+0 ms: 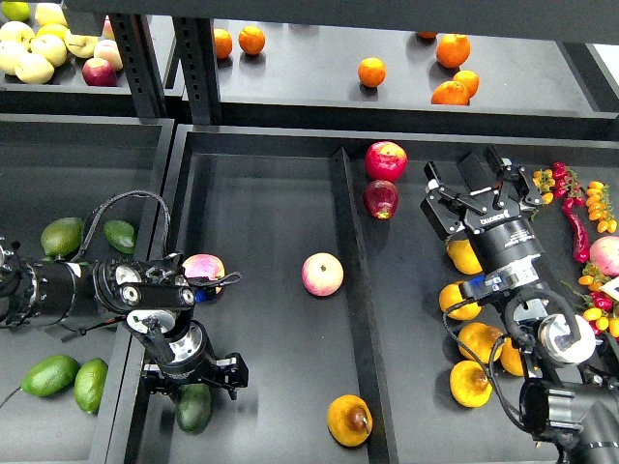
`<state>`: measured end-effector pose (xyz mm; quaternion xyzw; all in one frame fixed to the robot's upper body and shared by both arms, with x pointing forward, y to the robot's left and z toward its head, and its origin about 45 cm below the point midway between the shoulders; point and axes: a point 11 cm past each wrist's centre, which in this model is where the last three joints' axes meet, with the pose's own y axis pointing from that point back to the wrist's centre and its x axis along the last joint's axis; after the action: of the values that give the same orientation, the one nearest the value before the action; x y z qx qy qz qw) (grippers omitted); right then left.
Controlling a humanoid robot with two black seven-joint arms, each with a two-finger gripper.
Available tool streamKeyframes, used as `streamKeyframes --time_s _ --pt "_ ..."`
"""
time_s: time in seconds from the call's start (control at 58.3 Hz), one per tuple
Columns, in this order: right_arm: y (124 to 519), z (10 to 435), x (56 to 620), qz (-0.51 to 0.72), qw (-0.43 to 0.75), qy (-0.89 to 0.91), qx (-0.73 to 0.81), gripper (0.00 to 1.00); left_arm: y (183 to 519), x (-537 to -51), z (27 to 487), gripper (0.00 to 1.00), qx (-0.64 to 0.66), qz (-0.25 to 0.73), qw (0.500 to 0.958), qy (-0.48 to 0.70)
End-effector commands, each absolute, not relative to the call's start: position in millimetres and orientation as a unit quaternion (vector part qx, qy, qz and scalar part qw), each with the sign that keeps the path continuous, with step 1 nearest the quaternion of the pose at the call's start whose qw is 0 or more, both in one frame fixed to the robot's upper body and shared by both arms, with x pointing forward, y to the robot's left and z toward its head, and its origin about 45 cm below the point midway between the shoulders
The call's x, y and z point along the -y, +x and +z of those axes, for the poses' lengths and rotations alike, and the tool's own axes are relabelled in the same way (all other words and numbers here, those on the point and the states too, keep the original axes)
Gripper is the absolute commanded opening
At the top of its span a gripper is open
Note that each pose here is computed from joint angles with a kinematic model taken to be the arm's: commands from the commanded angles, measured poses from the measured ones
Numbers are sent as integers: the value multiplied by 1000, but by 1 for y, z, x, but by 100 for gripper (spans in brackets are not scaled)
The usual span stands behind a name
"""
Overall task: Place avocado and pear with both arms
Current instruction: 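Lower the left gripper onto the dark green avocado in the apple bin, then close the left gripper on the avocado and lift it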
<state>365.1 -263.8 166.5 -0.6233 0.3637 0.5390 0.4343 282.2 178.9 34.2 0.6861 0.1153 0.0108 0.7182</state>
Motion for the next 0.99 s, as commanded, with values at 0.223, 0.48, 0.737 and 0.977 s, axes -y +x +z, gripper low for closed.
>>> streamKeyframes --time_s 0.223,0.48,0.737,0.977 --pt "364 166 264 538 435 -624 -363 99 279 -174 31 84 -119 9 720 683" --pt "364 167 264 537 435 -625 -363 99 279 -173 29 82 -124 13 722 681" --pt "363 165 265 538 436 -623 -364 99 274 -166 25 73 -128 9 725 676" --pt "362 166 265 535 437 -626 -362 99 283 -168 27 39 -135 29 727 672"
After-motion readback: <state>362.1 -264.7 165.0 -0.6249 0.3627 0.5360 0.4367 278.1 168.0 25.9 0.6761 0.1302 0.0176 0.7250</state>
